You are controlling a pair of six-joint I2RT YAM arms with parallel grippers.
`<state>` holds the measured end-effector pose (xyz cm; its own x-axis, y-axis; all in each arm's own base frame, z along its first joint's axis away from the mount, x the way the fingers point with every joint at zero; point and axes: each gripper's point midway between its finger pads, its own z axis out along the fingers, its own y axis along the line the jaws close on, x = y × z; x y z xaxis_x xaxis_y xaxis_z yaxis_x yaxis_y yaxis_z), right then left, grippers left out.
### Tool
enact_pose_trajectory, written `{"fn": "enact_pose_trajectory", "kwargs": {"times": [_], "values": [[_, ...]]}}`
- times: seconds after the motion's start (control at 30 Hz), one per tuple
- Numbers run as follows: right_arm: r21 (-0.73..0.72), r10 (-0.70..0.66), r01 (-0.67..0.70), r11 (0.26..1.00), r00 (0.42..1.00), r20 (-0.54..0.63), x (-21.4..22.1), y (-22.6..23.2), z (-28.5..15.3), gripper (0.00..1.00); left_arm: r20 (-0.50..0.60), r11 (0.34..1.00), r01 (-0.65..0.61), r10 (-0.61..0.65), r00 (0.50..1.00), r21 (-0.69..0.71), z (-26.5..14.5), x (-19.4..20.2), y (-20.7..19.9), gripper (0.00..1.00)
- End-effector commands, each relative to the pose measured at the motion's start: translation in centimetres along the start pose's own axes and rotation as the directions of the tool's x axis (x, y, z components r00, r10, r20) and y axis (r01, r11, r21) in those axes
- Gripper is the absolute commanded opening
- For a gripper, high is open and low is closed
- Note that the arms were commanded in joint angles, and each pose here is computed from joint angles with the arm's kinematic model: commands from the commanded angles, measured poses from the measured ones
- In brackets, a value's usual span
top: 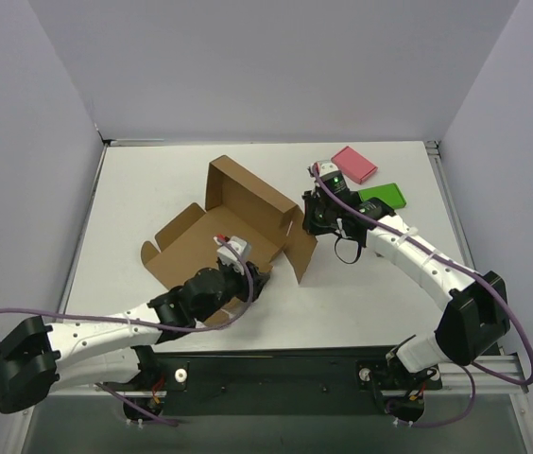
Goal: Fold the paper box
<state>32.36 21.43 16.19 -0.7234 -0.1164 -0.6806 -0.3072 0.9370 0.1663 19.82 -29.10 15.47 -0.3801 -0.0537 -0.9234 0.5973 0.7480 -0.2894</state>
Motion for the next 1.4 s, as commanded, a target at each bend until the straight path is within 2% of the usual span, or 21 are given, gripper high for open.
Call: {"fn": "enact_pose_trajectory", "kwargs": {"times": [0.0,0.17,0.4,0.57,0.77,0.9,1.1,1.27,1.37], "values": [[-0.011,-0.043,0.043,0.999,0.999,0.002,-0.8,0.0,-0.8,0.00,-0.017,0.993,0.101,-0.102,0.995,-0.056,0.2,1.8,4.0,0.48],[-0.013,-0.049,0.049,0.999,0.999,0.000,-0.9,0.0,-0.7,0.00,-0.025,0.989,0.087,-0.090,0.996,-0.120,0.4,2.8,6.3,0.46],[-0.020,-0.031,0.031,0.999,0.999,0.009,-1.7,-0.1,-0.8,0.00,-0.160,0.993,0.059,-0.075,0.984,-0.100,1.8,8.6,6.5,0.43],[-0.026,-0.004,0.004,1.000,1.000,0.008,-2.5,-0.3,-1.3,0.00,-0.228,0.999,0.034,-0.042,0.973,-0.040,3.1,11.5,4.4,0.43],[-0.035,0.063,-0.063,0.997,0.998,-0.015,-2.9,0.1,-1.2,0.00,-0.257,0.998,0.052,-0.045,0.965,0.021,5.1,13.2,1.7,0.42],[-0.038,0.112,-0.113,0.993,0.993,-0.026,-2.7,0.5,-0.9,0.00,-0.245,0.989,0.112,-0.087,0.966,0.093,6.5,13.3,-1.4,0.42],[-0.021,0.173,-0.174,0.985,0.984,-0.047,-0.8,0.5,0.1,0.00,-0.237,0.978,0.167,-0.134,0.962,0.126,7.6,13.6,-3.0,0.42],[-0.020,0.195,-0.197,0.980,0.979,-0.066,1.8,0.4,0.8,0.13,-0.241,0.976,0.185,-0.153,0.958,0.116,7.6,14.1,-2.8,0.42],[-0.005,0.194,-0.195,0.981,0.978,-0.072,2.9,0.0,0.8,0.30,-0.235,0.976,0.190,-0.161,0.959,0.106,7.4,14.1,-2.6,0.42]]}}
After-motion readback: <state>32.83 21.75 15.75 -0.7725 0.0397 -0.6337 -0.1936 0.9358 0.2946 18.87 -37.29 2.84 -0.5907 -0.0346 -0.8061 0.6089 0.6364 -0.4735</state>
